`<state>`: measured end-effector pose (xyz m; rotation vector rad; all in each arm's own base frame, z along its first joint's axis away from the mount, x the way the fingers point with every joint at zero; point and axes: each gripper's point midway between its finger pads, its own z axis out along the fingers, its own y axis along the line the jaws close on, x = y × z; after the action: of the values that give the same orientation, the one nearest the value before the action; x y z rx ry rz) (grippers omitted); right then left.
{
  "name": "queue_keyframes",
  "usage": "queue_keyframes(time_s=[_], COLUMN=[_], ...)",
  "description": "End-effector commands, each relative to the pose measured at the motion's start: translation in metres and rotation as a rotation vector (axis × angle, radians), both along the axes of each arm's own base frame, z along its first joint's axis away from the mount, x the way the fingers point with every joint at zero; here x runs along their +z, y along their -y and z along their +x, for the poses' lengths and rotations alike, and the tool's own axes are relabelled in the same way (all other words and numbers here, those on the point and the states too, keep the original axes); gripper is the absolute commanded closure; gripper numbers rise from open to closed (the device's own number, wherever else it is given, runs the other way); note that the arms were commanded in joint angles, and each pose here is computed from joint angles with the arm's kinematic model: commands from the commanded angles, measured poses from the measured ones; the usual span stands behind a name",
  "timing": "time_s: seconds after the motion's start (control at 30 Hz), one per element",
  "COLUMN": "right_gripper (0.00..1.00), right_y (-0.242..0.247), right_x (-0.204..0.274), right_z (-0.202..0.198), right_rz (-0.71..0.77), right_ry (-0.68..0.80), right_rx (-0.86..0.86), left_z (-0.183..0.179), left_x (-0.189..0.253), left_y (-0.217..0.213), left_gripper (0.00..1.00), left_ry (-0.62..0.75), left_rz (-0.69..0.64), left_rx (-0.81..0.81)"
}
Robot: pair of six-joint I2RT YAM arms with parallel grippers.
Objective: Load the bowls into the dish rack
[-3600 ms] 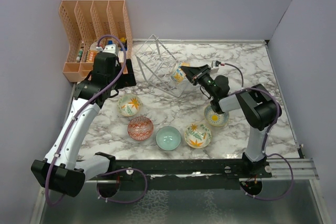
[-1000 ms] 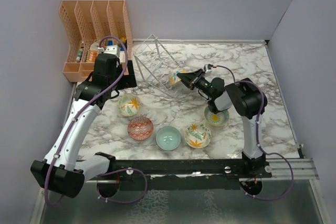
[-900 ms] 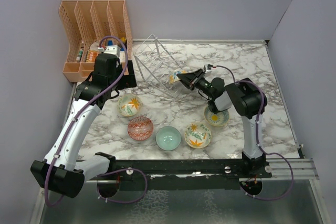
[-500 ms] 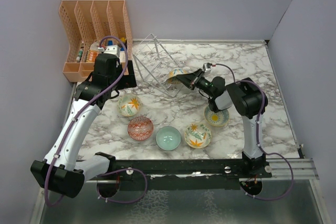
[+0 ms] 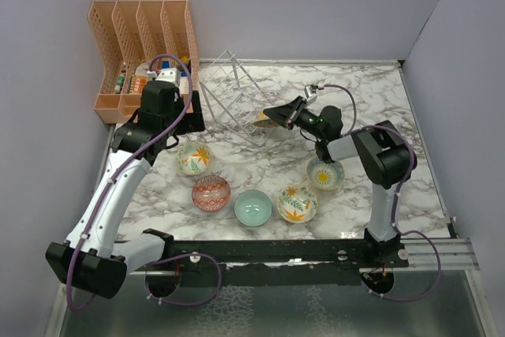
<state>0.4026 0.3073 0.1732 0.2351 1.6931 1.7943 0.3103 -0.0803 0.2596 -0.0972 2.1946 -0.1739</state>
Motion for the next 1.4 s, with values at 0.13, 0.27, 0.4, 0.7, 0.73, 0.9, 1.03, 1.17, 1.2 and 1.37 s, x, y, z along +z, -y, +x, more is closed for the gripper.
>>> queue_keyframes(time_s=[0.13, 0.27, 0.4, 0.7, 0.73, 0.9, 1.03, 1.17, 1.2, 1.37], right_gripper=[0.77, 0.59, 0.54, 0.34, 0.34, 0.34, 0.34, 0.36, 0.37, 0.39], right_y=[0.007, 0.018, 0.032, 0.073, 0.075, 0.080, 0.095, 0.103, 0.101, 0.088], right_x=[0.018, 0.024, 0.027, -0.009, -0.011, -0.002, -0.005, -0.013, -0.015, -0.021], right_z=[-0.006, -0.009, -0.012, -0.021, -0.023, -0.010, 0.008, 0.015, 0.015, 0.015], right_rz=[-0.236, -0.359, -0.451, -0.828, -0.836, -0.898, -1.114, -1.260, -1.274, -1.280], right_ry=[-0.018, -0.059, -0.093, -0.297, -0.324, -0.362, -0.253, -0.079, -0.035, 0.156], right_rx=[-0.005, -0.049, -0.103, -0.139, -0.141, -0.200, -0.214, -0.133, -0.110, -0.028], left_z=[-0.003, -0.007, -0.009, -0.012, -0.012, -0.012, -0.012, -0.013, -0.013, -0.011], left_x=[0.009, 0.010, 0.010, 0.012, 0.012, 0.013, 0.015, 0.014, 0.014, 0.015], left_y=[-0.006, -0.010, -0.011, -0.010, -0.010, -0.009, -0.008, -0.009, -0.009, -0.010], left_gripper=[0.01, 0.01, 0.01, 0.01, 0.01, 0.01, 0.01, 0.01, 0.01, 0.01], left_ry=[0.054, 0.063, 0.067, 0.077, 0.077, 0.080, 0.087, 0.088, 0.087, 0.088], left_rz=[0.017, 0.027, 0.031, 0.015, 0.016, 0.011, 0.003, 0.002, 0.003, 0.011], left_rx=[0.015, 0.021, 0.021, 0.017, 0.017, 0.015, 0.013, 0.014, 0.014, 0.018])
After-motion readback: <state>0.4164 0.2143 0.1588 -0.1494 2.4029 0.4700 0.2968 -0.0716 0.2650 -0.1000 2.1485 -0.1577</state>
